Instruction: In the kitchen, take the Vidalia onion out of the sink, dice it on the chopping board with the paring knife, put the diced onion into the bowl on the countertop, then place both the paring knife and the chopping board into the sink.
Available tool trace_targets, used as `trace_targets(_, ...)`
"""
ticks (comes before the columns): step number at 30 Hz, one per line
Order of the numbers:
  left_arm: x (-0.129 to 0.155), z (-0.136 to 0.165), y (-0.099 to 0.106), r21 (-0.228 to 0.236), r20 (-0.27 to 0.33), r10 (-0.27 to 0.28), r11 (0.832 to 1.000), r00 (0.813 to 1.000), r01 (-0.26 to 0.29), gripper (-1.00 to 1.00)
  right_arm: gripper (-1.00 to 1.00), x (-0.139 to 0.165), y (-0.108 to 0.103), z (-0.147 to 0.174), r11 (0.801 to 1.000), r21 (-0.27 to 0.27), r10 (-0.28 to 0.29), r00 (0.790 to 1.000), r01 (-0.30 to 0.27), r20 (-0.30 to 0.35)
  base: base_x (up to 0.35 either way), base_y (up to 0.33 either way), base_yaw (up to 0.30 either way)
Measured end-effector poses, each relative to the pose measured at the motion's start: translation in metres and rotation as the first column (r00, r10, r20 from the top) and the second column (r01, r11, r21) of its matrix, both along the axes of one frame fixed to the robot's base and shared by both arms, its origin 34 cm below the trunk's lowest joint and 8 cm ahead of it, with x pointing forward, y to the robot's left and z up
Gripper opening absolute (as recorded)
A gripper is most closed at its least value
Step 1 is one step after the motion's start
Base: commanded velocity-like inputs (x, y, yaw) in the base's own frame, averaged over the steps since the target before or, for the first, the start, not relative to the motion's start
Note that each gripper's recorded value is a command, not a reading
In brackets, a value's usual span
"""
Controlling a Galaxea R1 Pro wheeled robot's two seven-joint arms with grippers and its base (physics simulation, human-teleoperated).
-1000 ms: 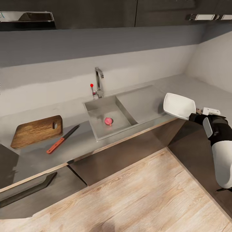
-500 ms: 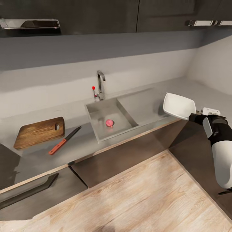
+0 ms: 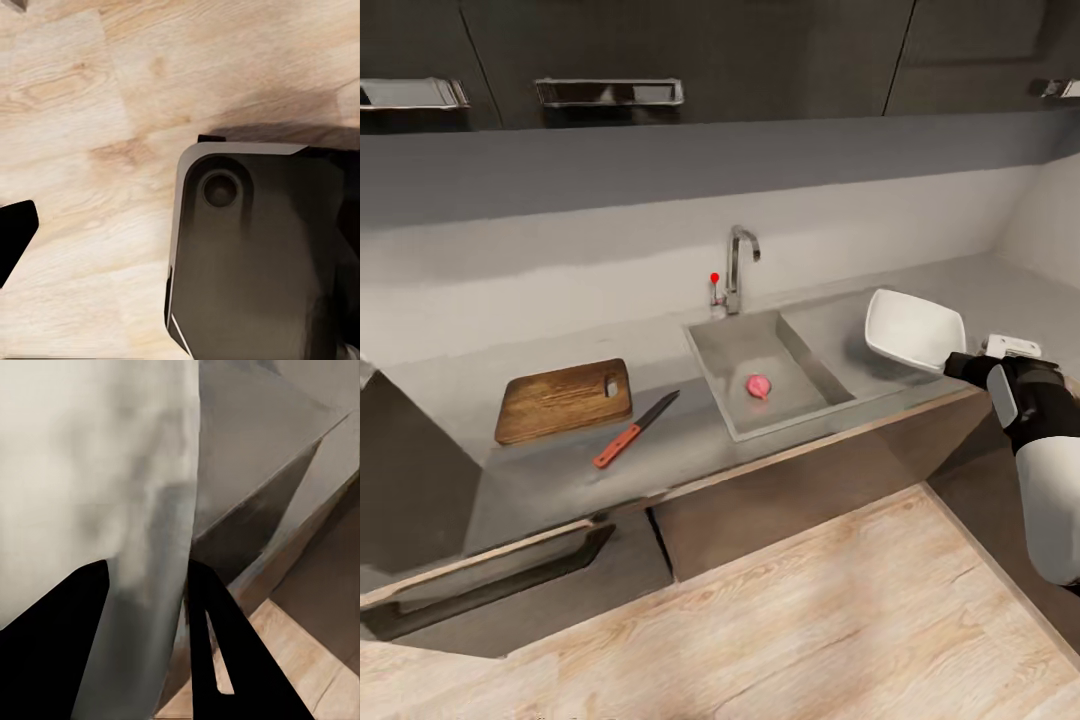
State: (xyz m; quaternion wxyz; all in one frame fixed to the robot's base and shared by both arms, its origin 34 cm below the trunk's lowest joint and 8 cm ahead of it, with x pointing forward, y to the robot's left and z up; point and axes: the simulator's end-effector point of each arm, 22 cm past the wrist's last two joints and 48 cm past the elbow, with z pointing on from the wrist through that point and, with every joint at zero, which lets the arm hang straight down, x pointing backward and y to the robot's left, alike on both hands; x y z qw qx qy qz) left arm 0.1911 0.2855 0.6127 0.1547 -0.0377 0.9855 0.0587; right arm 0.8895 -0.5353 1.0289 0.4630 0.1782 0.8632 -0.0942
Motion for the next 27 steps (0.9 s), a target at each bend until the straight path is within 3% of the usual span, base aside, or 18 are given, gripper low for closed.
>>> trace_targets(27,0.013,0.003,0.000,0.000,0.033,0.000,1.000,0.999,0.000,1.00,-1.00,-0.002,0.000,0.024,1.000,0.002,0.000,1.000,0.000,0.030,-0.223,0.226,0.213)
